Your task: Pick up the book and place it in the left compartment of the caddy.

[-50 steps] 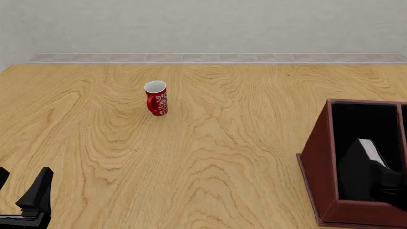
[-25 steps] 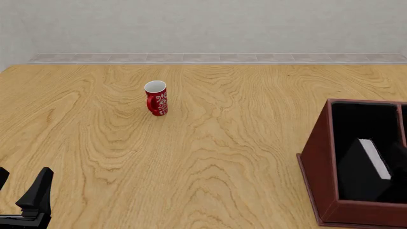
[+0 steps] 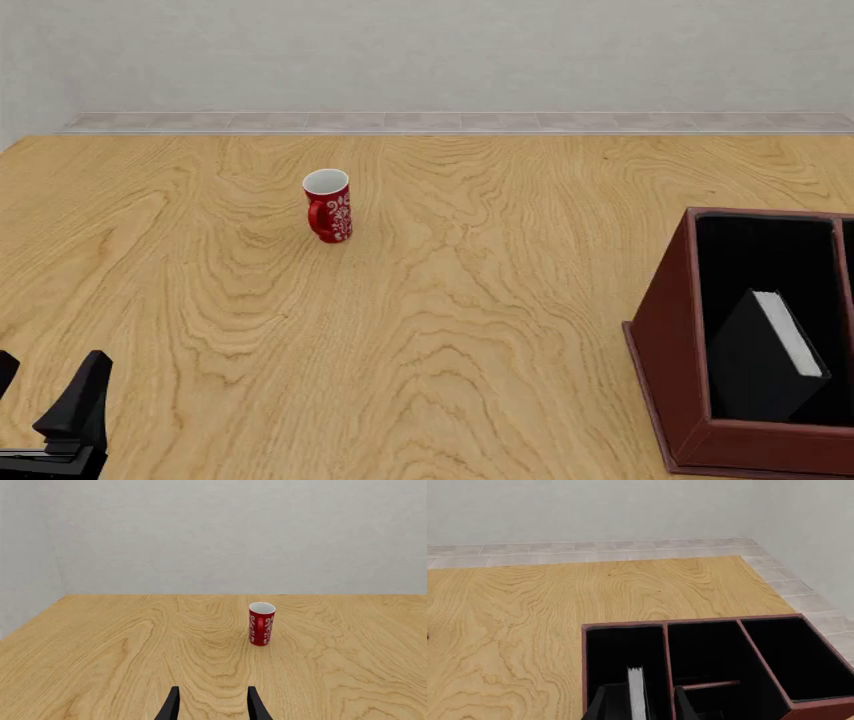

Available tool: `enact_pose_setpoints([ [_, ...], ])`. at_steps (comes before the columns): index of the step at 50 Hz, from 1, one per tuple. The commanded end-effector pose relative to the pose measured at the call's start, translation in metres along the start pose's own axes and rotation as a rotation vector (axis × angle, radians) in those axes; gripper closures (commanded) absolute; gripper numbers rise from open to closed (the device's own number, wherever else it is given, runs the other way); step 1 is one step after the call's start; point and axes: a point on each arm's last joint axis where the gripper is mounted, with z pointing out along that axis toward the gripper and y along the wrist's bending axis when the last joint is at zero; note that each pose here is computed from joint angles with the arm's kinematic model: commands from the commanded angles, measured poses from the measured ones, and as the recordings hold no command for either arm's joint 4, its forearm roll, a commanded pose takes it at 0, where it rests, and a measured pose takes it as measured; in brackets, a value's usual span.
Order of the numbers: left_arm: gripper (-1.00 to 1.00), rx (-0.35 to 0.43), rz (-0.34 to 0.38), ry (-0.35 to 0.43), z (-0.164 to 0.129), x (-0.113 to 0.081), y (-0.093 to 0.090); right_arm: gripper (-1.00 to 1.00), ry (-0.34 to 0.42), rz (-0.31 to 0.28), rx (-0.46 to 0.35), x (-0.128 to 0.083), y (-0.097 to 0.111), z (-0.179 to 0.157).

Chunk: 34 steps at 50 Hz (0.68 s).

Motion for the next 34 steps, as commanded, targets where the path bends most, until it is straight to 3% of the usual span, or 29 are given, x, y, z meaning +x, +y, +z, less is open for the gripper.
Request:
enact_pose_setpoints([
  [1, -1.00, 0.000, 0.000, 0.000, 0.000, 0.000, 0.000, -1.00, -0.037, -0.013, -0.001, -0.015, -0.001, -0.008],
  [34, -1.00, -0.001, 0.000, -0.001, 0.000, 0.000, 0.000, -1.00, -0.143, -0.021, -0.002, -0.050, -0.003, -0.012],
])
